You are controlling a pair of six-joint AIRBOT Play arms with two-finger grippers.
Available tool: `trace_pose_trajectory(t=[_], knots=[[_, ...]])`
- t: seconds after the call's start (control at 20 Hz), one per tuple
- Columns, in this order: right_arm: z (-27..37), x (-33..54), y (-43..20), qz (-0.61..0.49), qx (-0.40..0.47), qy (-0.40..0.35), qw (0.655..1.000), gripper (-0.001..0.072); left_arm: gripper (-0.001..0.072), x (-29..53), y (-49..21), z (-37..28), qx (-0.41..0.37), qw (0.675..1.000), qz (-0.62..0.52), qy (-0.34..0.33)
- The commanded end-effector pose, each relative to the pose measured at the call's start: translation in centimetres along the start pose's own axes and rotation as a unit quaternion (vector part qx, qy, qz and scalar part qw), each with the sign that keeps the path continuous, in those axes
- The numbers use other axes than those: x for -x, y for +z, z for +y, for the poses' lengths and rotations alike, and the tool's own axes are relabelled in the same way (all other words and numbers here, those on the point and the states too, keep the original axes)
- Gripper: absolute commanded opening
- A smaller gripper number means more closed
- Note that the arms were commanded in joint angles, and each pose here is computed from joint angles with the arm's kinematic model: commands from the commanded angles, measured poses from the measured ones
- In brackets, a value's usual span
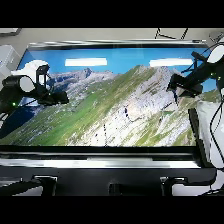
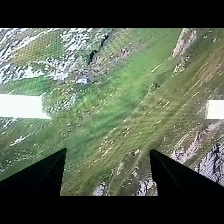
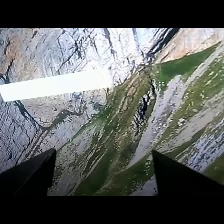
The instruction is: Fold the clothes and pants, and hang the long-sleeved shirts on hangers.
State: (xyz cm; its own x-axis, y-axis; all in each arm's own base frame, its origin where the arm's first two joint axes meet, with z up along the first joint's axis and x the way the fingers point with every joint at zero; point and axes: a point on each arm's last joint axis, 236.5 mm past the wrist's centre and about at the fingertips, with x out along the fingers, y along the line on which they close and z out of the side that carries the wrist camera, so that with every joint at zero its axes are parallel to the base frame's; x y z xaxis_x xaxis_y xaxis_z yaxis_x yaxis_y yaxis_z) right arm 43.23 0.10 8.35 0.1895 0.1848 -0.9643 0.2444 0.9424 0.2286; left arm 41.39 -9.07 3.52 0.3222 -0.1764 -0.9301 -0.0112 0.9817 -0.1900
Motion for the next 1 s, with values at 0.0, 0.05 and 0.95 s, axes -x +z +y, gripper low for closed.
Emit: trace_pose_trajectory(t=[0.0,0.05,0.95], knots=[[0.0,-0.1,0.0,0.001,0.0,0.0,1.0,0.0694,0.0601,0.0,0.0,0.0,-0.001,1.0,0.0,0.0],[0.0,-0.1,0.0,0.001,0.0,0.0,1.0,0.0694,0.0601,0.0,0.0,0.0,-0.001,1.0,0.0,0.0],[0.0,0.4,4.8,-0.102,0.002,0.0,0.995,0.0693,0.0601,-0.6,4.0,-0.5,0.001,0.997,-0.079,-0.012]])
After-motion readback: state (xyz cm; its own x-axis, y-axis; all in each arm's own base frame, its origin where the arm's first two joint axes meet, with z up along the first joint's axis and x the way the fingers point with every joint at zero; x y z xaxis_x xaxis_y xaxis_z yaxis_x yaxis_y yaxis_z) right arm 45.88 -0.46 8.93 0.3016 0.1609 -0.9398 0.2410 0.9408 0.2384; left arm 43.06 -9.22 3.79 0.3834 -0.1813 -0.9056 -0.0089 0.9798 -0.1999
